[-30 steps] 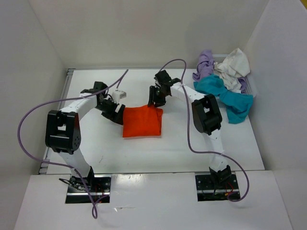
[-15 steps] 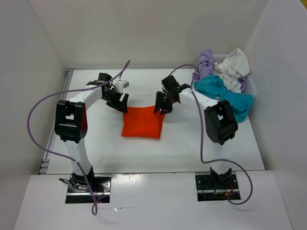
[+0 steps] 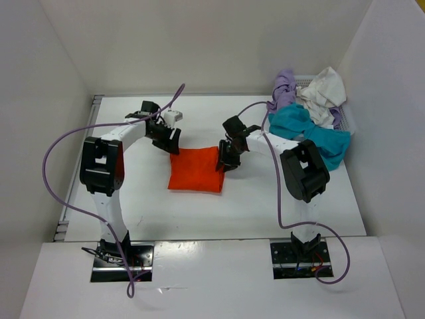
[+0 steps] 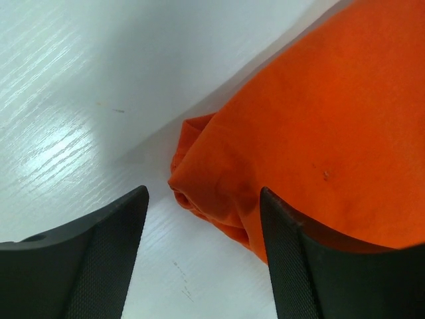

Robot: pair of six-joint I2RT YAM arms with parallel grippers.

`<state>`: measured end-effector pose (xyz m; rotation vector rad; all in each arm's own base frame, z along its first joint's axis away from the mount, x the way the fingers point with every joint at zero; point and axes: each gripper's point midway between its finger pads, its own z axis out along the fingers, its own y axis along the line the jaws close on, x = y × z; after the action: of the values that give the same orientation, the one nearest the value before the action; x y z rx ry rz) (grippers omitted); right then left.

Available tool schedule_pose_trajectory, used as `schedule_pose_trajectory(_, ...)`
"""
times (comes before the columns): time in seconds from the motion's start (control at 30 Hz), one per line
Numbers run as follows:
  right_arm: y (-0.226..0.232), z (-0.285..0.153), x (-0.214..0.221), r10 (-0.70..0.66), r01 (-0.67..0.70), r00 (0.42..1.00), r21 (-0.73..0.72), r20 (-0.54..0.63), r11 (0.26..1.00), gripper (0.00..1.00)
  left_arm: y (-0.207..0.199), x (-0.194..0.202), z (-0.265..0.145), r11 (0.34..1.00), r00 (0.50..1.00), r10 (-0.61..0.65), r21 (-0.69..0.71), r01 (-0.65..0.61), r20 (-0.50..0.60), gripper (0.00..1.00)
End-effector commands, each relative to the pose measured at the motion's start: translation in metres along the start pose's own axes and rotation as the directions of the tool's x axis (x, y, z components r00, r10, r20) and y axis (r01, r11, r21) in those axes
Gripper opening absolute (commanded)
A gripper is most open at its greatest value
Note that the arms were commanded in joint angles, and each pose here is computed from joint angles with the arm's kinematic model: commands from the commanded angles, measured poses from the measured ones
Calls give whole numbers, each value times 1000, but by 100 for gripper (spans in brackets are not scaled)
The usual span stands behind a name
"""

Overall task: Fold and stack the t-shirts
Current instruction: Put the neatly folded tshirt into the corner of the board with the left arm

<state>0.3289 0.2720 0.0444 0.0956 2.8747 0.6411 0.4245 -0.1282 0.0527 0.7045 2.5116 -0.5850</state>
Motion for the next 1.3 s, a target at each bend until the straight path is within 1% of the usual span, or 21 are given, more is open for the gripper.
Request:
schedule_pose_trajectory(0.0, 12, -7, 2, -4, 4, 1000, -33, 11, 999, 37, 0, -11, 5, 1000, 1000, -6, 8, 6, 30, 69)
schedule_pose_trajectory(0.03, 10, -3, 4, -1, 1, 1000, -26, 2, 1000, 28, 0, -11, 5, 1000, 999, -15, 8, 15, 30, 67)
schedule_pose_trajectory(0.07, 7, -3, 2, 0, 1, 1000, -12, 12, 1000, 15, -3, -8, 6, 1000, 999, -19, 21, 19, 25, 67)
schedule_pose_trajectory(0.17, 3, -2, -1, 0, 0, 999, 13, 32, 1000, 0, -2, -10, 7, 1000, 999, -24, 19, 24, 33, 67)
schedule_pose_trajectory(0.23, 4, -5, -3, -12, 11, 999, 8, 39, 1000, 0, -4, -15, 4, 1000, 999, -16, 23, 15, 51, 67)
schedule_pose_trajectory(0.27, 4, -5, -3, -22, 22, 999, 8, 39, 1000, 0, -4, -15, 4, 1000, 999, -16, 23, 15, 51, 72)
schedule_pose_trajectory(0.37, 6, -9, -4, -25, 25, 999, 2, 47, 1000, 0, -5, -17, 4, 1000, 998, -11, 30, 10, 61, 79)
schedule_pose_trajectory(0.4, 4, -9, -1, -22, 22, 999, 9, 38, 1000, 3, -6, -18, 3, 999, 998, -21, 31, 19, 60, 81)
schedule_pose_trajectory(0.5, 0, -14, 6, -19, 19, 999, 17, 27, 1000, 41, -5, -20, -10, 1000, 999, -10, -6, 10, 52, 84)
schedule_pose_trajectory(0.53, -2, -17, 7, -20, 19, 999, 25, 37, 1000, 45, -3, -21, -18, 1000, 998, -15, -13, 16, 60, 84)
schedule_pose_trajectory(0.63, -4, -29, 11, -13, 12, 998, 20, 61, 1000, 46, -10, -8, -42, 999, 998, -39, 2, 39, 54, 87)
schedule_pose_trajectory(0.67, -4, -30, 13, -2, 1, 998, 19, 62, 1000, 47, -15, 1, -46, 999, 999, -40, 10, 39, 29, 92)
schedule_pose_trajectory(0.7, -4, -33, 15, -3, 2, 998, 17, 64, 1000, 47, -23, 10, -48, 998, 999, -52, 34, 51, 13, 92)
schedule_pose_trajectory(0.73, -7, -31, 16, -2, 1, 998, 19, 62, 1000, 47, -28, 22, -48, 997, 999, -50, 59, 51, -22, 94)
schedule_pose_trajectory(0.77, -7, -31, 16, -2, 1, 998, 19, 62, 1000, 50, -38, 28, -45, 995, 998, -49, 83, 53, -45, 96)
schedule_pose_trajectory(0.87, -7, -31, 16, -2, 1, 998, 19, 62, 1000, 50, -52, 60, -22, 989, 987, -53, 127, 72, -149, 99)
schedule_pose_trajectory(0.97, -4, -38, 16, -5, 4, 997, 11, 72, 1000, 50, -58, 80, -12, 979, 976, -90, 162, 124, -200, 99)
schedule_pose_trajectory(1.03, -6, -41, 17, -6, 4, 997, 18, 81, 1000, 50, -65, 78, -7, 972, 976, -93, 194, 132, -197, 99)
schedule_pose_trajectory(1.17, -9, -57, 13, 15, -17, 993, 12, 117, 1000, 50, -74, 87, 7, 971, 969, -74, 207, 124, -234, 99)
schedule_pose_trajectory(1.23, -14, -59, 18, 26, -29, 993, 23, 116, 999, 50, -77, 90, 15, 970, 967, -63, 215, 117, -245, 95)
schedule_pose_trajectory(1.27, -14, -67, 12, 30, -33, 989, 19, 144, 999, 50, -78, 93, 22, 971, 964, -61, 209, 118, -258, 92)
